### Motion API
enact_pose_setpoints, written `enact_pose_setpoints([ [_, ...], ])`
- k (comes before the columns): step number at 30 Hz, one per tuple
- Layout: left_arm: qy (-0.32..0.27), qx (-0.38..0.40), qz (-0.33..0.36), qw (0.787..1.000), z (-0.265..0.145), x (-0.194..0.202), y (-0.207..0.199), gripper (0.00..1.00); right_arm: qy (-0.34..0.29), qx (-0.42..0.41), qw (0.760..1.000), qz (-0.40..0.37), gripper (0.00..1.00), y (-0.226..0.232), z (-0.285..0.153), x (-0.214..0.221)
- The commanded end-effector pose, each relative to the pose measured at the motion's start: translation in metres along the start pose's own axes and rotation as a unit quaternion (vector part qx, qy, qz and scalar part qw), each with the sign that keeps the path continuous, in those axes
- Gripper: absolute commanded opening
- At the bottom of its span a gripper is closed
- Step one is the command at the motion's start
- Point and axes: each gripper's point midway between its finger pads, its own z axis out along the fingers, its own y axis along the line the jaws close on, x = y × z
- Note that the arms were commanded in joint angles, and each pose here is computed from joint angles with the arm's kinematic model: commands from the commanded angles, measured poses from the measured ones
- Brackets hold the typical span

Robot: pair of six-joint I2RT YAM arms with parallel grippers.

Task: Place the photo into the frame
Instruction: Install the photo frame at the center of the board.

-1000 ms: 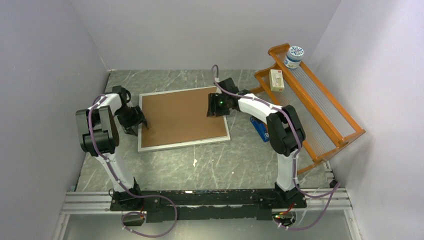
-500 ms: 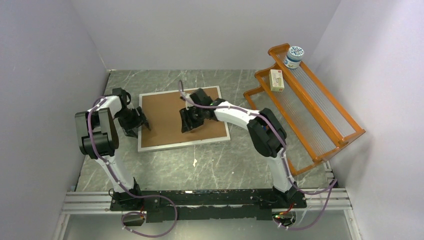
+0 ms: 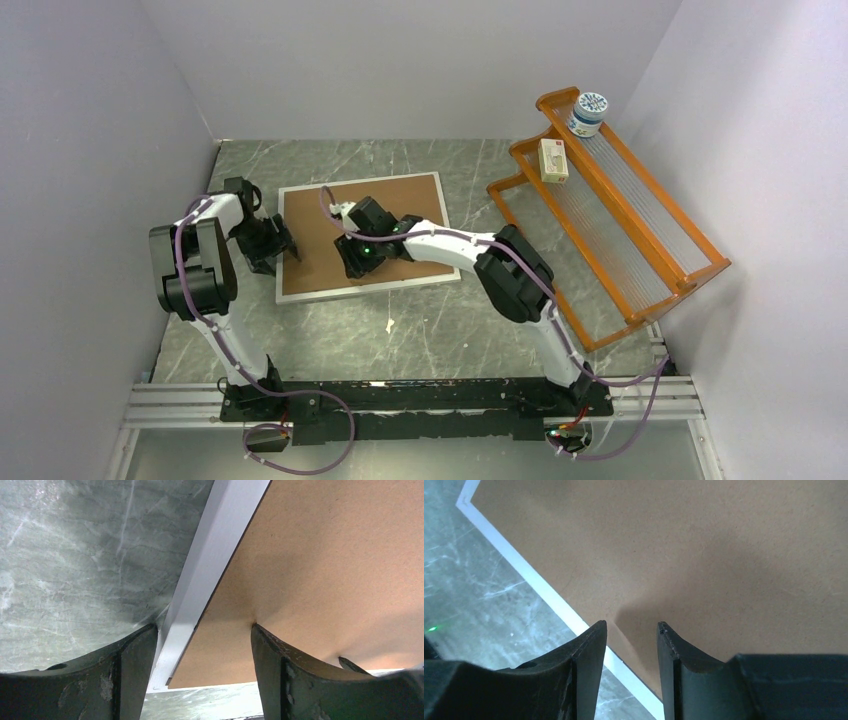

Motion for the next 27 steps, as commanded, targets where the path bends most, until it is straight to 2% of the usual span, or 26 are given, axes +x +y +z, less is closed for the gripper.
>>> enact_pose_setpoints([
  [1, 0.031, -0.004, -0.008, 0.999, 0.015, 0.014, 0.004, 0.75, -0.049, 0.066, 0.994, -0.074, 0.46, -0.009, 0.003, -0.022],
  [7, 0.018, 0.022, -0.012, 1.000, -0.006, 0.010, -0.007, 0.85, -0.080, 0.059, 0.976, -0.193, 0.64, 0.024, -0.012, -0.024],
  [12, -0.003, 0.051, -0.060, 0.997, -0.029, 0.012, -0.002, 0.85, -0.077, 0.081, 0.963, -0.247, 0.69, 0.035, -0.004, -0.024],
  [15, -0.007, 0.041, -0.091, 0.995, -0.042, 0.029, 0.012, 0.78, -0.071, 0.100, 0.956, -0.268, 0.69, 0.035, 0.003, -0.021],
  [21, 0.012, 0.037, -0.149, 0.988, -0.051, 0.075, 0.020, 0.57, -0.082, 0.139, 0.942, -0.293, 0.68, 0.028, 0.011, -0.027],
  [25, 0.017, 0.043, -0.169, 0.985, -0.048, 0.086, 0.019, 0.43, -0.097, 0.144, 0.938, -0.299, 0.64, 0.031, 0.011, -0.041],
  [27, 0.025, 0.036, -0.173, 0.984, -0.043, 0.090, 0.022, 0.40, -0.100, 0.135, 0.940, -0.297, 0.63, 0.036, 0.012, -0.042],
])
